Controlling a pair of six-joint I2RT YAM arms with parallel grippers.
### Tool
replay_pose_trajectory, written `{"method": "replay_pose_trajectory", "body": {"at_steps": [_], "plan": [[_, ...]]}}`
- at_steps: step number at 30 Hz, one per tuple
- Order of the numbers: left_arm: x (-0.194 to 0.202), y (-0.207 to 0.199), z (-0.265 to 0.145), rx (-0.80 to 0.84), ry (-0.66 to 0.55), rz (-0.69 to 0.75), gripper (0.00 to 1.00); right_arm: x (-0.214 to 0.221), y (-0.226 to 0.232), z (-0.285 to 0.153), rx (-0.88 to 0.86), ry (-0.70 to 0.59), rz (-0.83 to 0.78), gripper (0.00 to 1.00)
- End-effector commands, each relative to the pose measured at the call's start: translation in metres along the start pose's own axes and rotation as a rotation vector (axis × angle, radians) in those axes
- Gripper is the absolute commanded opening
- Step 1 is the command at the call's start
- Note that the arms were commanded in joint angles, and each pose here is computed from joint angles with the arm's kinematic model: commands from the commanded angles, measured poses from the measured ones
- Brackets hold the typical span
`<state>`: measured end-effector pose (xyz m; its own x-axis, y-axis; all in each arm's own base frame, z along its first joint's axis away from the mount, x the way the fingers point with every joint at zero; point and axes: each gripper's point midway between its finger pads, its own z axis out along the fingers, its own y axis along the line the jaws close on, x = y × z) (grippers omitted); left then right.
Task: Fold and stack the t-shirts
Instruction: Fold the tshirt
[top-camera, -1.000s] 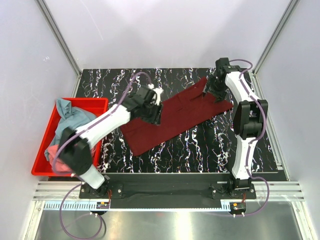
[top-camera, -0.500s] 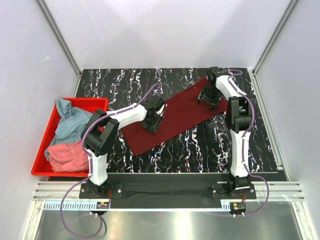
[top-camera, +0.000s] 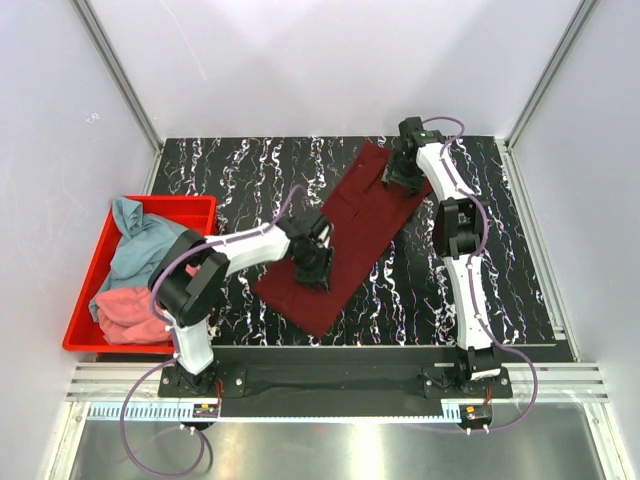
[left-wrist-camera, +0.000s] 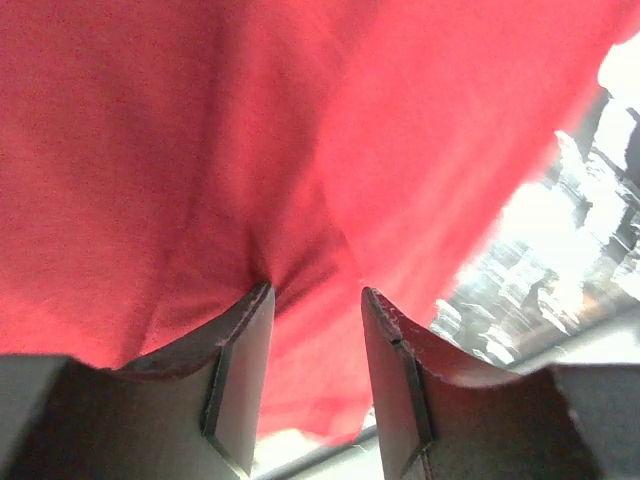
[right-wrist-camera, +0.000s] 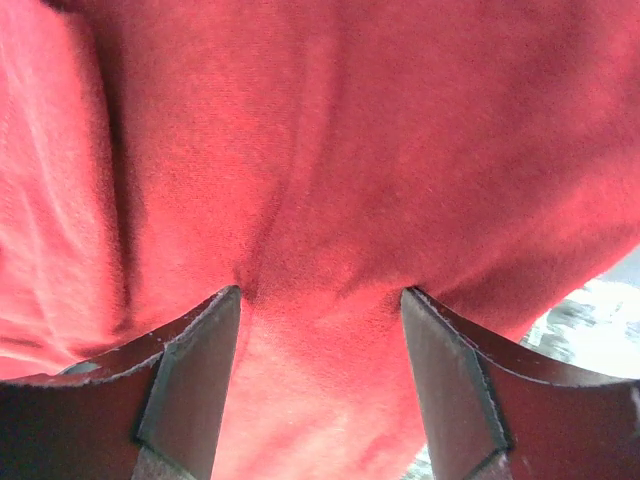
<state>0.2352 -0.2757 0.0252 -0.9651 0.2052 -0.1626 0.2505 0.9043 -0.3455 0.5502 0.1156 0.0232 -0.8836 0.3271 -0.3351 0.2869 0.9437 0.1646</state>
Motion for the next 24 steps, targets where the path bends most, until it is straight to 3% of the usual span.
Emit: {"method": "replay_pose_trajectory", "body": {"at_steps": [1, 4, 9, 14, 20, 24], "plan": [[0.012, -0.074, -0.019, 0.277, 0.024, -0.081, 0.46, 0.002, 0.035, 0.004, -0.119, -0.006, -0.064, 0.72], [-0.007, -0.082, -0.037, 0.255, -0.056, -0.031, 0.46, 0.0, 0.038, -0.018, -0.137, -0.01, -0.071, 0.72], [-0.072, -0.087, -0.092, 0.168, -0.275, 0.064, 0.46, -0.013, 0.024, -0.081, -0.105, -0.07, -0.122, 0.74], [-0.143, -0.063, -0.126, 0.171, -0.432, 0.1, 0.47, 0.0, -0.003, -0.153, -0.057, -0.083, -0.128, 0.77], [-0.226, -0.019, -0.112, 0.224, -0.55, 0.114, 0.36, 0.064, 0.003, -0.214, -0.253, -0.02, -0.026, 0.77], [-0.264, -0.016, -0.09, 0.269, -0.56, 0.072, 0.32, 0.083, -0.007, -0.232, -0.256, -0.016, -0.028, 0.77]]}}
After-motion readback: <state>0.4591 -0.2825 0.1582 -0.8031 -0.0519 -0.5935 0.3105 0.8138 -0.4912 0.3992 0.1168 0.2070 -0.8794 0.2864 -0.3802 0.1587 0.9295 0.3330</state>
